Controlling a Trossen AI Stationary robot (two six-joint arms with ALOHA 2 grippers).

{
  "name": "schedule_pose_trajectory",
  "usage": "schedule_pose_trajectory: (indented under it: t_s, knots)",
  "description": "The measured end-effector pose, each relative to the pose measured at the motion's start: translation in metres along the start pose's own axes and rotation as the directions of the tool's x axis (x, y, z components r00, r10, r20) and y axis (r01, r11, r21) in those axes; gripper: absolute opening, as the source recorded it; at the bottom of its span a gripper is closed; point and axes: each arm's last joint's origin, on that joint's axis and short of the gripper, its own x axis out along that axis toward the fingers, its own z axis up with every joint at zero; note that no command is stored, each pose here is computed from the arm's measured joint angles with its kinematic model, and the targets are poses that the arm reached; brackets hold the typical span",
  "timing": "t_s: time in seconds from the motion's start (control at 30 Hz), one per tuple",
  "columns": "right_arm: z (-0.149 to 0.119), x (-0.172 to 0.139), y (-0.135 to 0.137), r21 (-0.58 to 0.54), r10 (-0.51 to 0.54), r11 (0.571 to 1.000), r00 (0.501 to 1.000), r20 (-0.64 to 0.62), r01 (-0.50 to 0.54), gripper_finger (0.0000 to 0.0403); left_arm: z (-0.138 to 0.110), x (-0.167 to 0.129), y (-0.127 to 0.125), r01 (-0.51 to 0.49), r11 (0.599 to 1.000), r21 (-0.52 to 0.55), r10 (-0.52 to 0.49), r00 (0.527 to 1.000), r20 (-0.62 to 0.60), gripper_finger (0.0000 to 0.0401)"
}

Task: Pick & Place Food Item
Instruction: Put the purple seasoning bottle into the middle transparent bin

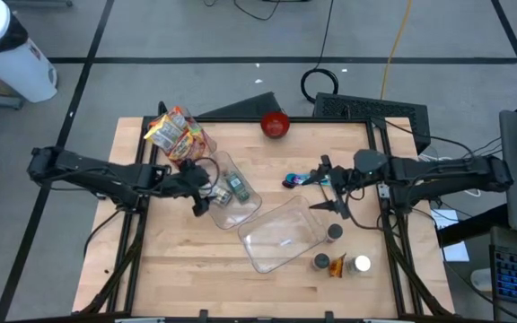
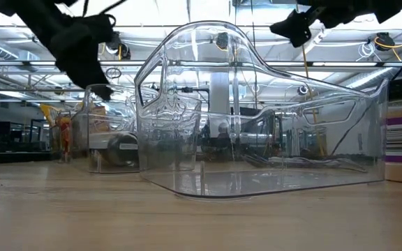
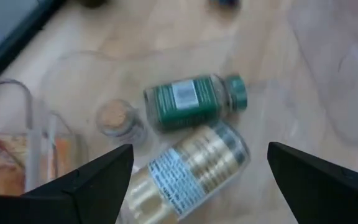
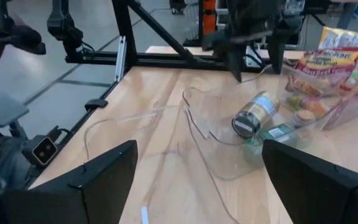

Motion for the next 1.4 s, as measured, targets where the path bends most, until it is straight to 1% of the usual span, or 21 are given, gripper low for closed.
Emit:
schedule_pose_trajectory:
  t_s: [0.1,0.17,0.27,0.43,0.57,0.6,0.7,0.77,0.8,0.9,0.97,1.03,1.13,1.23,1.37,1.4]
  knots:
    - [0.000,0.005,-0.002,-0.027,-0.001,1.000,1.000,0.007,0.001,0.0336,-0.002,0.016,-0.001,0.030,0.998,0.056,-0.026,0.997,-0.078,0.0379]
    - [0.001,0.008,-0.003,-0.037,-0.001,0.999,1.000,0.020,0.002,0.0336,-0.005,0.026,0.001,0.043,0.997,0.066,-0.034,0.990,-0.136,0.0379]
    - [0.001,0.012,-0.004,-0.040,-0.007,0.999,1.000,0.027,0.008,0.0336,-0.004,0.037,0.005,0.028,0.998,0.059,-0.019,0.988,-0.156,0.0379]
    - [0.000,0.013,-0.006,-0.029,-0.082,0.996,0.996,0.023,0.083,0.0336,-0.006,0.045,0.012,-0.004,0.999,0.054,0.015,0.981,-0.196,0.0379]
    - [0.002,0.008,-0.005,-0.009,-0.077,0.997,0.996,0.034,0.077,0.0336,-0.002,0.045,0.016,-0.007,0.998,0.067,0.018,0.985,-0.169,0.0379]
    - [0.002,0.005,-0.004,0.005,-0.075,0.997,0.997,0.027,0.075,0.0336,0.000,0.044,0.016,-0.006,0.998,0.060,0.015,0.989,-0.149,0.0379]
    - [-0.004,-0.003,0.000,0.051,-0.066,0.996,0.997,-0.048,0.069,0.0336,0.007,0.036,0.017,0.005,0.999,0.034,-0.003,0.998,-0.067,0.0379]
    - [-0.010,-0.009,0.006,0.083,-0.044,0.995,0.992,-0.117,0.054,0.0336,0.014,0.030,0.017,0.020,1.000,0.018,-0.020,1.000,0.004,0.0379]
    - [-0.011,-0.011,0.011,0.096,-0.024,0.995,0.991,-0.131,0.037,0.0336,0.017,0.027,0.017,0.028,1.000,0.010,-0.028,0.999,0.042,0.0379]
    - [-0.013,-0.022,0.025,0.134,0.041,0.991,0.987,-0.154,-0.020,0.0336,0.027,0.015,0.018,0.052,0.999,0.002,-0.051,0.986,0.160,0.0379]
    - [-0.013,-0.028,0.035,0.175,0.082,0.983,0.985,-0.155,-0.054,0.0336,0.032,0.009,0.018,0.064,0.998,-0.007,-0.061,0.974,0.217,0.0379]
    - [-0.016,-0.035,0.042,0.226,0.105,0.972,0.977,-0.186,-0.062,0.0336,0.037,0.004,0.018,0.075,0.997,-0.005,-0.070,0.958,0.278,0.0379]
    - [-0.024,-0.039,0.053,0.259,0.091,0.966,0.960,-0.265,-0.020,0.0336,0.040,0.004,0.018,0.075,0.997,0.010,-0.074,0.948,0.309,0.0379]
    - [-0.033,-0.035,0.063,0.234,0.062,0.972,0.935,-0.350,0.023,0.0336,0.044,0.003,0.017,0.080,0.997,0.009,-0.078,0.934,0.348,0.0379]
    - [-0.043,-0.026,0.076,0.220,0.080,0.975,0.893,-0.442,0.022,0.0336,0.046,0.006,0.016,0.074,0.997,0.001,-0.070,0.932,0.357,0.0379]
    - [-0.046,-0.026,0.079,0.222,0.072,0.974,0.878,-0.474,0.040,0.0336,0.047,0.005,0.016,0.078,0.997,-0.006,-0.071,0.926,0.370,0.0379]
